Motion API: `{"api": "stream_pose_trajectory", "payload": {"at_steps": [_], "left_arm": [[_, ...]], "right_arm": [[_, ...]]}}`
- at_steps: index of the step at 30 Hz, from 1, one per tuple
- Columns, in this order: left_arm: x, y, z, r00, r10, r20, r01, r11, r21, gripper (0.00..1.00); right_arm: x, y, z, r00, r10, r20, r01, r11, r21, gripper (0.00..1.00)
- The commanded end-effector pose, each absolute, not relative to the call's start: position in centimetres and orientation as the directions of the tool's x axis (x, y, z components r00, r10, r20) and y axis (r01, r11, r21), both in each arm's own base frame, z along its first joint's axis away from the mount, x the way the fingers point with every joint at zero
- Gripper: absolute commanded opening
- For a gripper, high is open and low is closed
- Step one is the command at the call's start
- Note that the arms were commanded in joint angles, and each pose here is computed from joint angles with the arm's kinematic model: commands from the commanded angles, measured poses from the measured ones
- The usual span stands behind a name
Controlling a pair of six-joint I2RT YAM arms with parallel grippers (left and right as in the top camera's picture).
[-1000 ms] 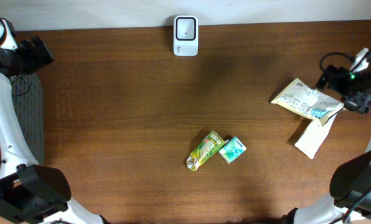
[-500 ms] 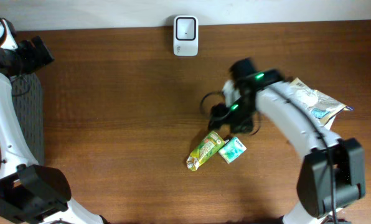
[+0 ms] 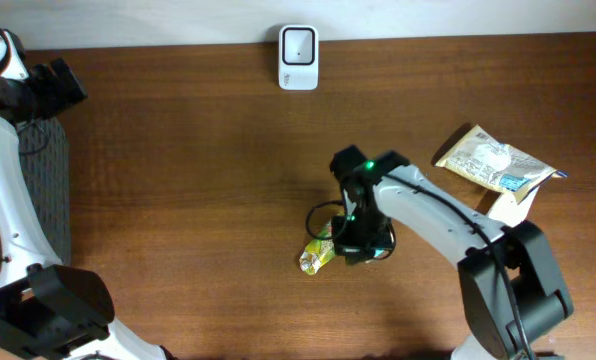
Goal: Scan the item barcode
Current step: 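Reach the right gripper to the green tea carton and grasp it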
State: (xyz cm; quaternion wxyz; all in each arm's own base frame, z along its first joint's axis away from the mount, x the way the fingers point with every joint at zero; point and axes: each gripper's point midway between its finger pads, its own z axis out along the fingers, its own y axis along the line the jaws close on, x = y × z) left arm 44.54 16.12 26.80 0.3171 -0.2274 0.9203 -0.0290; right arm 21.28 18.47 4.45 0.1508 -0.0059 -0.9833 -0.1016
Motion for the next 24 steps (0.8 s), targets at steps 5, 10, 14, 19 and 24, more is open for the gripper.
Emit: {"api": "stream_pose_trajectory", "payload": {"at_steps": [5, 10, 14, 19, 24], "left_arm": [[44.4, 16.9, 26.7, -0.689, -0.446, -0.571, -0.42, 0.888, -0.186, 0.99], [44.4, 16.9, 26.7, -0.689, -0.446, -0.571, -0.42, 0.888, -0.186, 0.99], [44.4, 16.9, 26.7, -0.689, -0.446, -0.571, -0.42, 0.888, -0.186, 0.99], [44.4, 16.9, 26.7, -0.689, -0.446, -0.571, -0.42, 0.888, -0.186, 0.99], [44.4, 16.9, 26.7, -0.689, -0.446, -0.571, -0.42, 0.888, -0.186, 0.99]], "right_arm": [[26.0, 18.6, 1.4, -0.992, 0.085, 0.098, 0.099, 0.985, 0.143, 0.04], [31.1, 17.5, 1.7, -0.988, 0.152, -0.018, 0.143, 0.957, 0.252, 0.04], [36.1, 20.4, 3.4, -0.976, 0.094, -0.196, -0.005, 0.893, 0.449, 0.15], [34.7, 21.9, 3.9, -0.985, -0.004, -0.173, -0.091, 0.863, 0.498, 0.49], [32.7, 21.3, 7.2, -0.995, -0.087, -0.058, -0.104, 0.852, 0.513, 0.76]]}}
